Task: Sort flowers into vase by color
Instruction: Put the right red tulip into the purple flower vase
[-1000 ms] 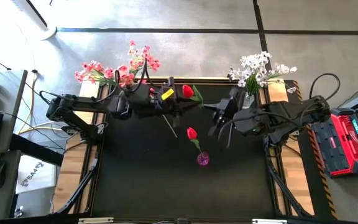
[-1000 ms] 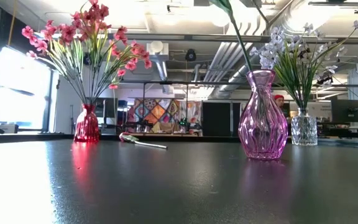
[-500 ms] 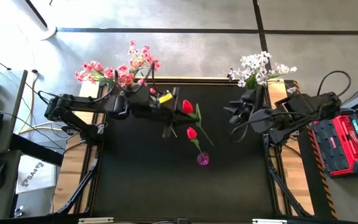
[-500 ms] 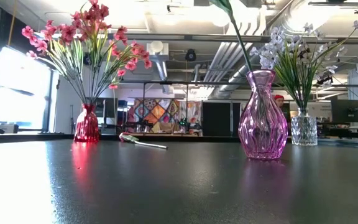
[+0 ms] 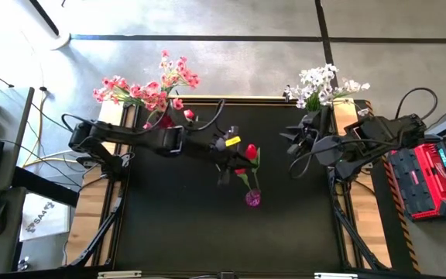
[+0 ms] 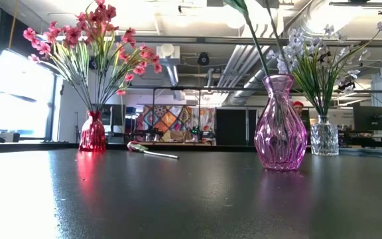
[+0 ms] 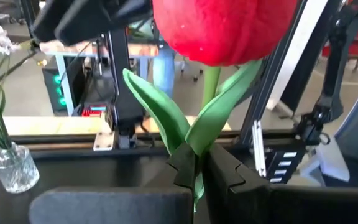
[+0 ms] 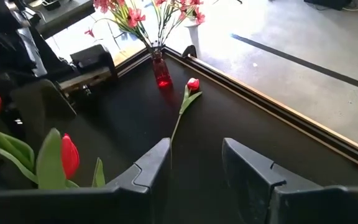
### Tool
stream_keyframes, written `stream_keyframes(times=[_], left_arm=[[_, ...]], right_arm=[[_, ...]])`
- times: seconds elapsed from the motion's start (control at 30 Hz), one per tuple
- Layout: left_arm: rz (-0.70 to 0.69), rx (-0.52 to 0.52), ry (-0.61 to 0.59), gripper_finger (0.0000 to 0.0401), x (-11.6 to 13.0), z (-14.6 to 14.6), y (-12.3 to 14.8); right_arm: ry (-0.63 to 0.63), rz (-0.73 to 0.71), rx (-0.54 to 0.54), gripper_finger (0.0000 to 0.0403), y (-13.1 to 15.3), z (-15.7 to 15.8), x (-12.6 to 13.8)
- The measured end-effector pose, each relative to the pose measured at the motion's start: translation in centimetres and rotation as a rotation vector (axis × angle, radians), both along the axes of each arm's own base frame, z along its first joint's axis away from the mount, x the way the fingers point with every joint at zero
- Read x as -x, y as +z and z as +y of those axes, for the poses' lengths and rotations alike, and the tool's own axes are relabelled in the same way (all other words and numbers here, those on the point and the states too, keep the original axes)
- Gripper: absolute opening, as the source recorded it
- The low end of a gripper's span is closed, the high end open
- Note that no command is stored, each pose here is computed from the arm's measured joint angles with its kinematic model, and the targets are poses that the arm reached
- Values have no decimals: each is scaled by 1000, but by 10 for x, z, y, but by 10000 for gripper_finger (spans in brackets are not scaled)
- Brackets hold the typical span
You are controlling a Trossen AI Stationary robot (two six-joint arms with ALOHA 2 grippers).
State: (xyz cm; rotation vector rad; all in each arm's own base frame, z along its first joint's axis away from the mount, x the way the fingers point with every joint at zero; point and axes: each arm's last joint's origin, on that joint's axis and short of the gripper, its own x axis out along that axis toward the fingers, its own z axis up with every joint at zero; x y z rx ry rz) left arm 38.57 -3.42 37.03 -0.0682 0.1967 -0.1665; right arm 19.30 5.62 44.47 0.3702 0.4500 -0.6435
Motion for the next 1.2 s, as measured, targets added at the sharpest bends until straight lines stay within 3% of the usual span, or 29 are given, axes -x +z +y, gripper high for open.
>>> stream_keyframes(times=[0.43, 0.63, 0.87, 1.2], left_arm=[[82, -21, -1, 0, -9, -3, -19], [13, -31, 7, 0, -3, -1, -4], [37, -70, -5, 0, 2, -1, 10], [77, -31, -35, 0, 1, -3, 6]], right_arm=[[13, 31, 26, 128, -1, 0, 1], [7, 41, 37, 128, -2, -1, 2], [0, 45, 42, 128, -2, -1, 2], [-4, 41, 38, 128, -2, -1, 2]])
